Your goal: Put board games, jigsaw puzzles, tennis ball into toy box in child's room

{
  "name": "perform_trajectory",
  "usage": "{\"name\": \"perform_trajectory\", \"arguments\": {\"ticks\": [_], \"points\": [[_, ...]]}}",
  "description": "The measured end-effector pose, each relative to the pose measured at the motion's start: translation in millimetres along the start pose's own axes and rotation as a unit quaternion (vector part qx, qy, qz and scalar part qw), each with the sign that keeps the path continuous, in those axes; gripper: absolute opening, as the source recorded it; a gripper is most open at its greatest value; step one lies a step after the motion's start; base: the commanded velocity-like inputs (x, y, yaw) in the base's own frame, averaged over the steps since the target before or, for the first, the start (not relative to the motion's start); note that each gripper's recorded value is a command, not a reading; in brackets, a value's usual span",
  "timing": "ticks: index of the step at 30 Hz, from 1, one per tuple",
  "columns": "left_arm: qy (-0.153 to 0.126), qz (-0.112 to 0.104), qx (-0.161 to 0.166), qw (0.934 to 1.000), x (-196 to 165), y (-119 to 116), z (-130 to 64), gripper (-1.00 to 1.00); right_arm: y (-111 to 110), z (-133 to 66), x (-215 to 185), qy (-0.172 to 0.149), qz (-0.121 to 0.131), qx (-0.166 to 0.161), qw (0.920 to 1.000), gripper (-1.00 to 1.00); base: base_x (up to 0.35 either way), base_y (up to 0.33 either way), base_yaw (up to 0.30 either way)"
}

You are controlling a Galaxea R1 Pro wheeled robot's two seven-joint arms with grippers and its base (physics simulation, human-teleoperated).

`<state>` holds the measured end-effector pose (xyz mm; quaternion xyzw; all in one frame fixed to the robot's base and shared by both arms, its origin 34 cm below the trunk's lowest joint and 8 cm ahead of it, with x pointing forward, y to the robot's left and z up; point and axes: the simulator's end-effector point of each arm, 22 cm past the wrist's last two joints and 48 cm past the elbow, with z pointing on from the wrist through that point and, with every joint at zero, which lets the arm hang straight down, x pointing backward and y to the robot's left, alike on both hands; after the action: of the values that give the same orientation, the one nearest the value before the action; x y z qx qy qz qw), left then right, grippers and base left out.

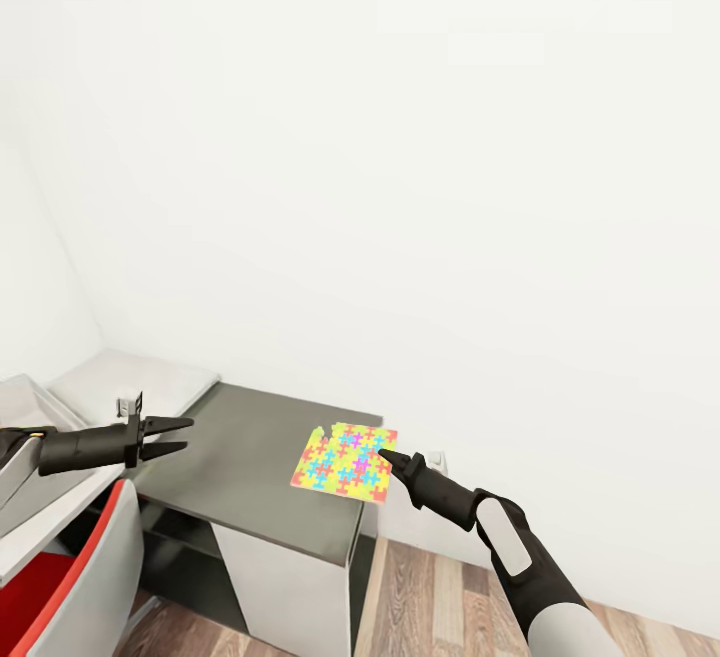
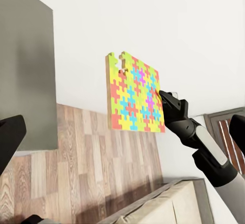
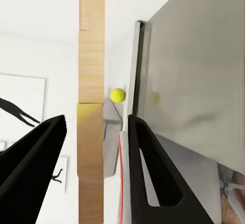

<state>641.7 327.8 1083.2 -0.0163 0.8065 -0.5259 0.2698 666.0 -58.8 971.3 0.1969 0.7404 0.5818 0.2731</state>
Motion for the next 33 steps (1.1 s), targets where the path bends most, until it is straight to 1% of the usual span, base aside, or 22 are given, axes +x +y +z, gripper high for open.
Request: {"name": "perform_trajectory", "arguments": {"ticks": [8,15,33], "points": [[-0.002,0.005,0.002,1.0000,-1.3,-11.9,-5.6,1.00,12.8,-4.1,0.0,-0.001,-0.004,-0.004,1.0000,-1.00,0.000,0.000,0.101],[-0.002,0.006,0.002,1.0000,-1.1,-18.0,-8.7,1.00,19.4,-6.6,1.4,-0.001,-0.005,-0.005,1.0000,-1.00,0.000,0.000,0.064],[-0.005,0.012,0.005,0.9999,-1.6,-31.6,-14.2,1.00,33.4,-11.2,2.9,-0.002,-0.010,-0.009,0.9999,-1.00,0.000,0.000,0.235]]}}
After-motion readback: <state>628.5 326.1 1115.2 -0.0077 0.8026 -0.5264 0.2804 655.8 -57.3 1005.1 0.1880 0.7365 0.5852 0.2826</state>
